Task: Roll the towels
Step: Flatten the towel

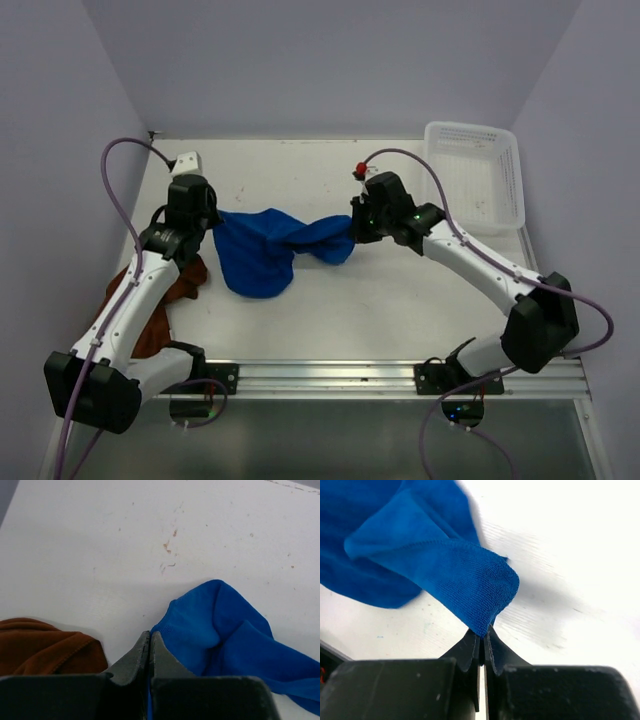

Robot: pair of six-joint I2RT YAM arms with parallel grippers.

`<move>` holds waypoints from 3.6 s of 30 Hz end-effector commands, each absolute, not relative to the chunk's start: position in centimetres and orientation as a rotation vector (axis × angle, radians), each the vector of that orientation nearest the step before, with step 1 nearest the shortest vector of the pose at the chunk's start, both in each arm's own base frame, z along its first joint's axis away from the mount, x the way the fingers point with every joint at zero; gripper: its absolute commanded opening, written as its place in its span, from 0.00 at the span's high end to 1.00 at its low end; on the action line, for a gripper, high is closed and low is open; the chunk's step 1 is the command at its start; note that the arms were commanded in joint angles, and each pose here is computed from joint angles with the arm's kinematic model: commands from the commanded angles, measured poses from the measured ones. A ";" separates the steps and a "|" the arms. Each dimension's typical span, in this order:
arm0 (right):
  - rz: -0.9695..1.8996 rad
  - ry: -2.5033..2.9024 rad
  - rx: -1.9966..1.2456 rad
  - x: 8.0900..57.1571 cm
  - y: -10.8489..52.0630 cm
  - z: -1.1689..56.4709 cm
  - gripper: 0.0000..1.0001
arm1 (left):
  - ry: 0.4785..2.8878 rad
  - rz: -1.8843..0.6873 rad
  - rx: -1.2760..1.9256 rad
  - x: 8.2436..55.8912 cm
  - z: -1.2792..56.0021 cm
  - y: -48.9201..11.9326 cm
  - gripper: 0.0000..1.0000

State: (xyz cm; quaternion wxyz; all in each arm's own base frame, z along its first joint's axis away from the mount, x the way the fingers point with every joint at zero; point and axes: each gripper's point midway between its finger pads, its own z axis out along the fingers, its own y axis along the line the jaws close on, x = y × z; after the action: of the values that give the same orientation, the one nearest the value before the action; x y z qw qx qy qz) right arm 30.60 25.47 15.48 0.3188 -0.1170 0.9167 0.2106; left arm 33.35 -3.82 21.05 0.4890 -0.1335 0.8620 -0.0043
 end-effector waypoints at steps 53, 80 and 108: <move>0.528 2.579 -0.239 33.6 20.6 3.8 0.62 | 2.134 0.082 -0.115 33.0 18.6 -3.5 1.00; 0.403 2.628 -0.281 33.6 18.9 2.4 1.00 | 2.131 0.091 -0.118 33.0 18.6 -3.4 1.00; 0.266 2.257 -0.225 34.7 15.6 20.9 1.00 | 2.090 0.044 -0.083 33.4 20.5 -4.1 1.00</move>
State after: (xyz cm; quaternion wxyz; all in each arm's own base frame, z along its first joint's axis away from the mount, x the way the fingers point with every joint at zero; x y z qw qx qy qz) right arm 34.69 16.62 17.92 0.3838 -0.0913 0.9109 0.1211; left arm 32.18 -3.48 17.59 0.4628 -0.0456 0.8848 0.0299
